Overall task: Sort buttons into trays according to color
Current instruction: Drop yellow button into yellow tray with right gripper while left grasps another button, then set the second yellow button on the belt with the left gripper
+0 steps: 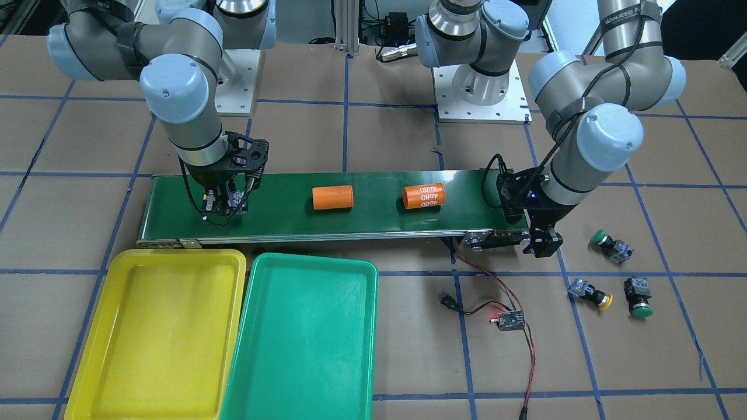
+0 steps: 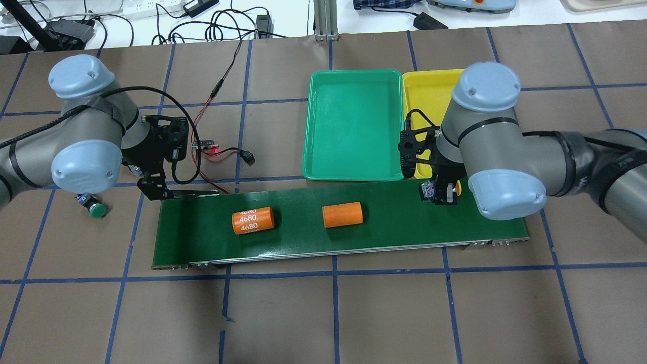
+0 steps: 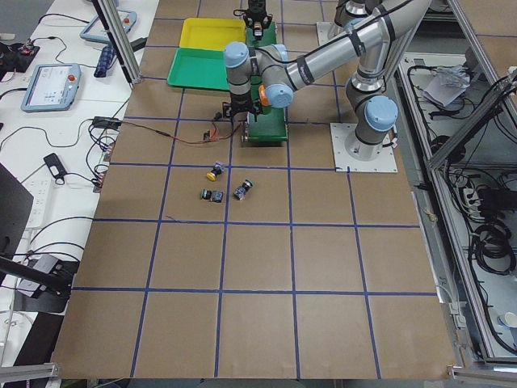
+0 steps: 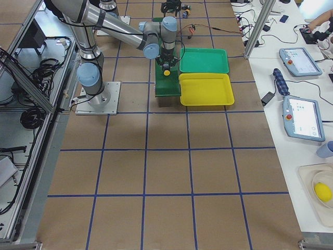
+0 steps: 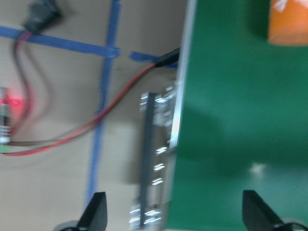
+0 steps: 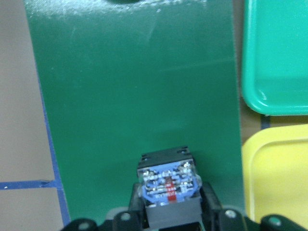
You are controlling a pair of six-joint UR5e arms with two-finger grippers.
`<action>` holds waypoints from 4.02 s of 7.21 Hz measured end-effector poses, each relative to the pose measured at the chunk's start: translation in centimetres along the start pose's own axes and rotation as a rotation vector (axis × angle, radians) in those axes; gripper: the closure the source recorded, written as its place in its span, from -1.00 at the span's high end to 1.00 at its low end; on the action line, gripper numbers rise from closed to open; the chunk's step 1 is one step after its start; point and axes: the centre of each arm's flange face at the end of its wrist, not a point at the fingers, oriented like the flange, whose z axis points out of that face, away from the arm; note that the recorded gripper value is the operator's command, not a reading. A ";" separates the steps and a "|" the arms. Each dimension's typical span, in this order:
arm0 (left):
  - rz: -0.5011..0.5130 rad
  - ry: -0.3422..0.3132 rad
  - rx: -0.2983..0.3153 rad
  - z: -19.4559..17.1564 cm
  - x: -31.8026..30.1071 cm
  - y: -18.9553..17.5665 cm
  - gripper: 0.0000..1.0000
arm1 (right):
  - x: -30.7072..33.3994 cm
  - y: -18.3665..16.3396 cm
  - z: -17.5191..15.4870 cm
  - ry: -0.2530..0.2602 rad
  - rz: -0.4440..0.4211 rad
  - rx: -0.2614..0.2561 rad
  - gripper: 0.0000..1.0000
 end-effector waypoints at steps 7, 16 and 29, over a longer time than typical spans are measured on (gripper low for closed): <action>0.339 0.008 0.014 7.0 -8.8 12.3 1.00 | 23.4 2.9 4.3 -0.044 -0.032 -0.060 -0.73; 0.285 0.078 0.055 6.4 -6.9 14.4 -0.85 | 22.6 6.1 7.2 -0.106 0.020 -0.059 0.38; -0.110 0.106 0.072 2.9 11.9 -13.5 1.00 | -2.5 1.9 0.2 -0.089 -0.074 -0.032 1.00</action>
